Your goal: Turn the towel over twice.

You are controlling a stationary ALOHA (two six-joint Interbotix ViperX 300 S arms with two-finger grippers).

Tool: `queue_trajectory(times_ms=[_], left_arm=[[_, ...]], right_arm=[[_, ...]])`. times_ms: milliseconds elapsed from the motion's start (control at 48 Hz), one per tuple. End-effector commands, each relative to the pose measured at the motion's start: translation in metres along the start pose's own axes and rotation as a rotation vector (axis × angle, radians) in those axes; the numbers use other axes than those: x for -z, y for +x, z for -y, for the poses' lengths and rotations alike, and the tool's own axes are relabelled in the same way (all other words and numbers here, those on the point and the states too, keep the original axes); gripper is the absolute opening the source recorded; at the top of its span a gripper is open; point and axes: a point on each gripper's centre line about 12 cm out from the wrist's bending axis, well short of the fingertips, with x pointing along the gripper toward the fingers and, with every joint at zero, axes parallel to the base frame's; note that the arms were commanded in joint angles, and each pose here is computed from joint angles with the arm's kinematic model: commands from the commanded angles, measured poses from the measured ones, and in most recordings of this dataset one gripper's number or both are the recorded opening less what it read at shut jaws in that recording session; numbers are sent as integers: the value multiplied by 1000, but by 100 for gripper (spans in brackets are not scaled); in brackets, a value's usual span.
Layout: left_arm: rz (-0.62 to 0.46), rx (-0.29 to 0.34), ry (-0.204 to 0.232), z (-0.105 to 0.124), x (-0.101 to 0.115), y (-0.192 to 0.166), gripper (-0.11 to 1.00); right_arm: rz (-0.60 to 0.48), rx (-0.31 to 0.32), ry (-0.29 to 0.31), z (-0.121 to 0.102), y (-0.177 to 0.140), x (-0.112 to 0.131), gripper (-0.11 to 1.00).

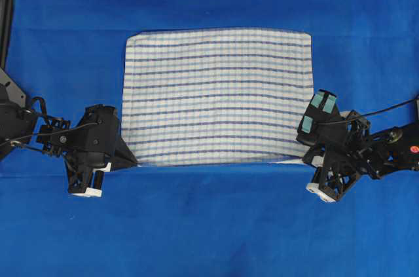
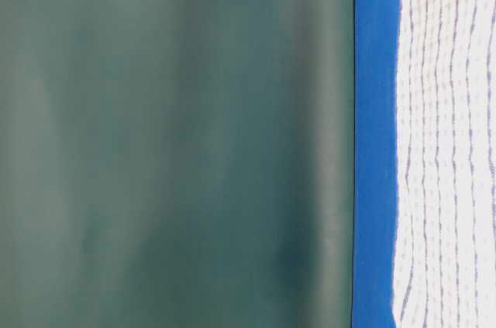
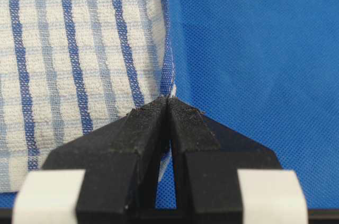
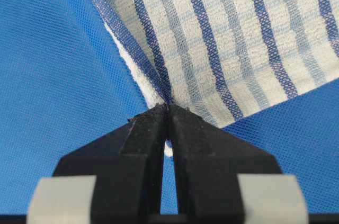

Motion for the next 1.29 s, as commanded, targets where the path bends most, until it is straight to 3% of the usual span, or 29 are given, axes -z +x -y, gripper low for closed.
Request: queue_trajectory(times_ms=[0, 167, 229, 292, 396, 459, 542, 646, 813, 1084, 1272], left_arm=[[27, 7, 2, 2, -8, 0, 2], [34, 8, 2, 3, -11, 0, 5], [39, 10, 0, 4, -15, -1, 15], [43, 11, 3, 5, -19, -3, 33], [49, 13, 12, 7, -30, -9, 63], [56, 15, 23, 9, -39, -14, 73], [76, 13, 30, 9, -55, -26, 71], [125, 5, 45, 7, -75, -43, 67], [244, -32, 64, -6, -98, -73, 67], [471, -161, 105, -37, -123, -136, 67], [589, -278, 143, -56, -120, -173, 66]], right_arm=[[22, -24, -9, -7, -4, -6, 4], [30, -29, -15, -9, -6, -8, 4], [42, -39, -24, -12, -8, -11, 5], [59, -52, -40, -14, -12, -15, 8], [105, -71, -73, -19, -24, -25, 39], [136, -62, -102, -18, -34, -31, 56], [183, -38, -135, -16, -49, -39, 68], [267, 15, -186, -9, -75, -54, 60], [432, 47, -278, 2, -116, -71, 61], [736, 58, -384, 31, -182, -86, 61], [901, 67, -395, 52, -219, -89, 60]])
